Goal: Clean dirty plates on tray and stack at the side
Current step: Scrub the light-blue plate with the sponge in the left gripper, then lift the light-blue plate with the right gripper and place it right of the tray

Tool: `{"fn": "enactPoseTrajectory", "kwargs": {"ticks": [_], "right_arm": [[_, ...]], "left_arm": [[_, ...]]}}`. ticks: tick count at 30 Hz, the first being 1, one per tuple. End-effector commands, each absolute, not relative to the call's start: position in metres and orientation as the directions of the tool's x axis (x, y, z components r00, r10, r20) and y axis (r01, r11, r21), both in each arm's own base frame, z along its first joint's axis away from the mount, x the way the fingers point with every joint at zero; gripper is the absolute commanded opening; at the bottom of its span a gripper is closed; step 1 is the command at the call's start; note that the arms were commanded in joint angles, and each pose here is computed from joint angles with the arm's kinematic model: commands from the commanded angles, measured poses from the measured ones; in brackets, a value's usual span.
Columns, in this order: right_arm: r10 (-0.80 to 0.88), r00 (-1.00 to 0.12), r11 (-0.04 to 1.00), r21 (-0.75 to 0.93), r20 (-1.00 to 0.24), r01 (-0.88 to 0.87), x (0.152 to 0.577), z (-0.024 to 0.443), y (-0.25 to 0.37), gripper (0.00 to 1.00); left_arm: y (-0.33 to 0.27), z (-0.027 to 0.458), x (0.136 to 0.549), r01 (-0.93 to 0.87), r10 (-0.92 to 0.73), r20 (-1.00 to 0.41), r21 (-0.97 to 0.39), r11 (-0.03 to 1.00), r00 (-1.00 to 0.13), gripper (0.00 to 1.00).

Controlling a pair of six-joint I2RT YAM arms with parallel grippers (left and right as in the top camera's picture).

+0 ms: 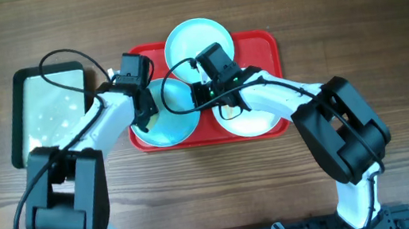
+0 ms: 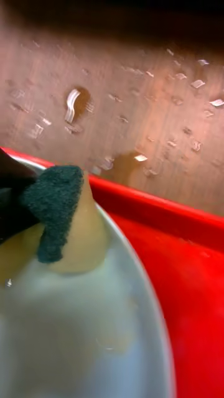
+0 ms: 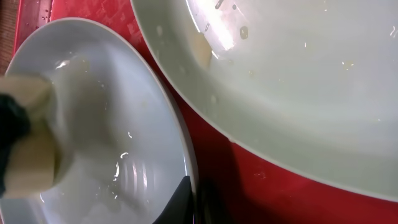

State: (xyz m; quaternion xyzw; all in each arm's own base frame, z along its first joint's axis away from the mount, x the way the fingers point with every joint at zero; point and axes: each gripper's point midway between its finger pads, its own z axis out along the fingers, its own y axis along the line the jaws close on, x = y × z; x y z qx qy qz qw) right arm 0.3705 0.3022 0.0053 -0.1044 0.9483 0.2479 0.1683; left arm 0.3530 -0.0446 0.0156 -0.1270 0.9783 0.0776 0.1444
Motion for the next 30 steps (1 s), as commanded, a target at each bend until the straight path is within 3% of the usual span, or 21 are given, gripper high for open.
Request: {"fn": "enactPoseTrajectory", "kwargs": {"ticks": [1, 4, 8, 13, 15, 18, 21, 24, 30], "right_arm": [[-0.117, -0.932, 0.867, 0.423, -0.342, -0.264, 0.368, -0.010, 0.299, 0.06], [-0.117, -0.931, 0.866, 0.424, -0.345, -0.266, 0.368, -0.009, 0.299, 0.06], [-0.118, -0.932, 0.866, 0.423, -0.343, -0.265, 0.368, -0.009, 0.299, 0.06], [-0.118, -0.933, 0.867, 0.422, -0.340, -0.264, 0.368, -0.009, 0.299, 0.06], [-0.119, -0.933, 0.867, 0.422, -0.339, -0.264, 0.367, -0.010, 0.299, 0.06], [-0.119, -0.933, 0.867, 0.422, -0.340, -0.264, 0.367, -0.009, 0.299, 0.06], [-0.119, -0.930, 0.865, 0.423, -0.347, -0.269, 0.368, -0.005, 0.299, 0.04], [-0.131, -0.921, 0.860, 0.420, -0.368, -0.290, 0.370, 0.002, 0.300, 0.04], [-0.168, -0.877, 0.849, 0.386, -0.449, -0.361, 0.375, 0.034, 0.299, 0.04]], "left_arm": [[-0.083, 0.030, 0.338, -0.195, -0.210, -0.224, -0.089, 0.977, -0.952, 0.04], [-0.133, 0.032, 0.328, -0.139, -0.187, -0.123, -0.322, 0.937, -0.975, 0.04], [-0.143, 0.020, 0.326, -0.110, -0.151, -0.118, -0.300, 0.947, -0.981, 0.04], [-0.113, -0.003, 0.327, -0.144, -0.159, -0.138, -0.117, 0.983, -0.977, 0.04], [-0.080, -0.007, 0.331, -0.174, -0.159, -0.199, 0.061, 0.983, -0.967, 0.04], [-0.034, 0.004, 0.337, -0.223, -0.130, -0.297, 0.307, 0.925, -0.946, 0.04], [-0.015, 0.020, 0.339, -0.247, -0.107, -0.339, 0.402, 0.882, -0.935, 0.04], [-0.018, 0.038, 0.343, -0.305, -0.155, -0.399, 0.346, 0.887, -0.904, 0.04], [-0.046, 0.110, 0.351, -0.338, -0.270, -0.532, 0.031, 0.941, -0.802, 0.04]]}}
